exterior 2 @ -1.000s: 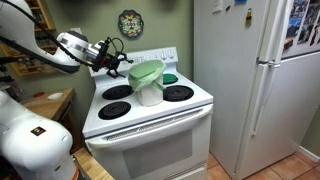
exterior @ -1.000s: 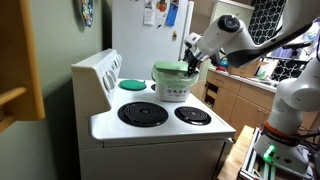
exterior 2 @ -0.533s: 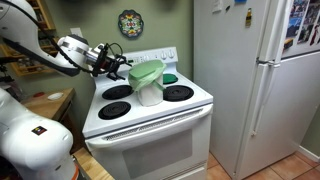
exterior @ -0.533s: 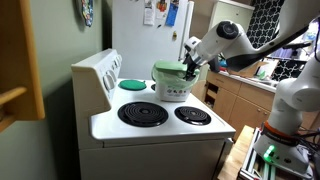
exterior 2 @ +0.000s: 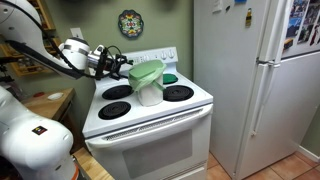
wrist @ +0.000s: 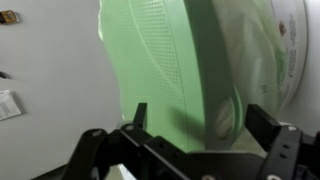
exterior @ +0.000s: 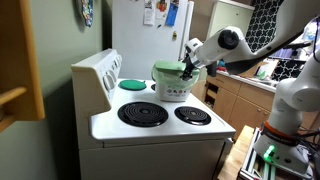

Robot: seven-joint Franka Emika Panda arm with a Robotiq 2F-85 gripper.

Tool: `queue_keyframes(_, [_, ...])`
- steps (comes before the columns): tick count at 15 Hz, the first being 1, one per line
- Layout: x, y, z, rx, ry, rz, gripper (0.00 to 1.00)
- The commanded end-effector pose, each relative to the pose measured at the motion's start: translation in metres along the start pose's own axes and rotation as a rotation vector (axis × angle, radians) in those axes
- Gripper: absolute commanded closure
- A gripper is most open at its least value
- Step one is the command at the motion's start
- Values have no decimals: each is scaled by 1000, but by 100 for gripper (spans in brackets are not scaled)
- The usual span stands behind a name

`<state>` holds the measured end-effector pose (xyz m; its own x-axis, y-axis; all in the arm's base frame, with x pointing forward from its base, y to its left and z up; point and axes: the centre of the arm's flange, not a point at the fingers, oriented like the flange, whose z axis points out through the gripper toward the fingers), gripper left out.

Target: Open the lid of the bin on the stove

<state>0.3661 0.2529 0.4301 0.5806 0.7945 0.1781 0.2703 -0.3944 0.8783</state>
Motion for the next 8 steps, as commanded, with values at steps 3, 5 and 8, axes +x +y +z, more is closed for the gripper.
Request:
queue_keyframes(3, [-3,-9,3,-27,44,7,0])
queue_keyframes(5, [-3,-10,2,-28,48,-4,0])
queue_keyframes(8, [-3,-13,2,-12,43,-15,0])
